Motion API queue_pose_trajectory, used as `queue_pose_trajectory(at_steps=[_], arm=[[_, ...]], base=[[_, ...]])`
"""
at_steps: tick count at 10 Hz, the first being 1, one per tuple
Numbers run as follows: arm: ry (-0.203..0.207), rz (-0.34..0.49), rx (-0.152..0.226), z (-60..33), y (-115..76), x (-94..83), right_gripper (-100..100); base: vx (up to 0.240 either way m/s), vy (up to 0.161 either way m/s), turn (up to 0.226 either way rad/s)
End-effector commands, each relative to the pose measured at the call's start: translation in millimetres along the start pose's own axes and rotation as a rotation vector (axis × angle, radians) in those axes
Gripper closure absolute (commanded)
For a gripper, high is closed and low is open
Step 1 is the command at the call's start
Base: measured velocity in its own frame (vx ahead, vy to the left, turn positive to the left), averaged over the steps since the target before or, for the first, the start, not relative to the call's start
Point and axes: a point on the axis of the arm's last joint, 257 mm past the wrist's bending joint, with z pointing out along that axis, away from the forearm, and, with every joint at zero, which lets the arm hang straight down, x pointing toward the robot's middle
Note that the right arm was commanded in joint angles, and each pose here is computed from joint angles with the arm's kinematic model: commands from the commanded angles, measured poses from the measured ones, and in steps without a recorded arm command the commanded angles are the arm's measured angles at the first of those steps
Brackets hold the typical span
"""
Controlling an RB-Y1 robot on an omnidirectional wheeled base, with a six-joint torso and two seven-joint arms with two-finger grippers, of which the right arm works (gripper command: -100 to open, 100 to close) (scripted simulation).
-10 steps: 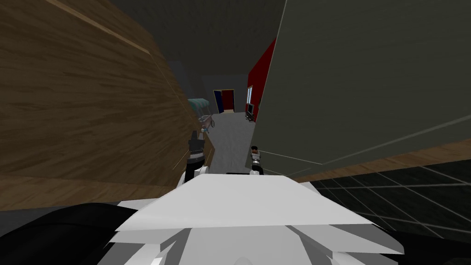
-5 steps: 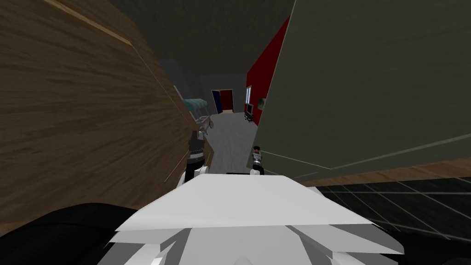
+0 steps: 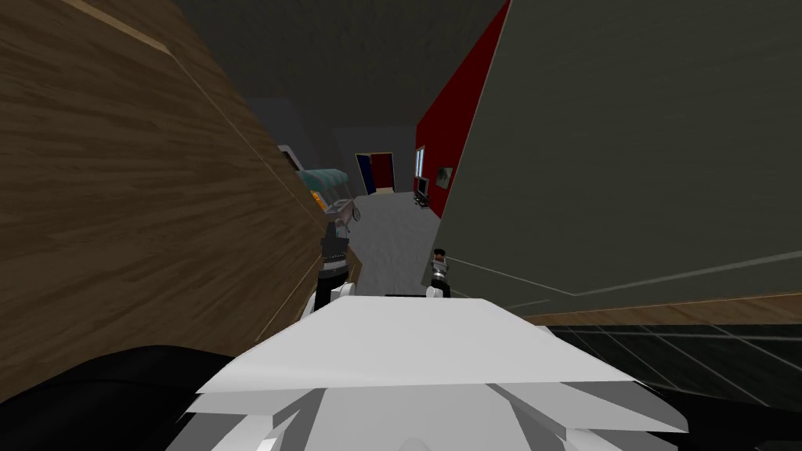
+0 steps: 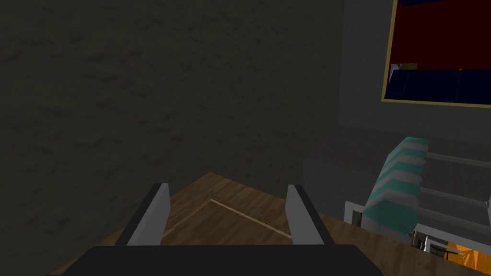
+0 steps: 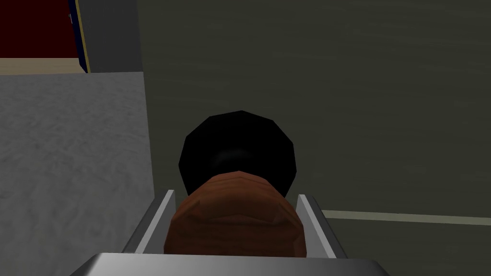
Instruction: Push the door open
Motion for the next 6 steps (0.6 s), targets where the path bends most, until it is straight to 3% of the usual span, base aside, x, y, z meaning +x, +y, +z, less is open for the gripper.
queue_pose_trajectory(at_steps=[1, 6], arm=[[0.002, -0.005, -0.015, 2.4, 8.4, 0.3, 100], [0.009, -0.02, -0.078, 10.5, 40.5, 1.6, 100]], base=[[0.128, 0.006, -0.019], [0.203, 0.004, -0.047]])
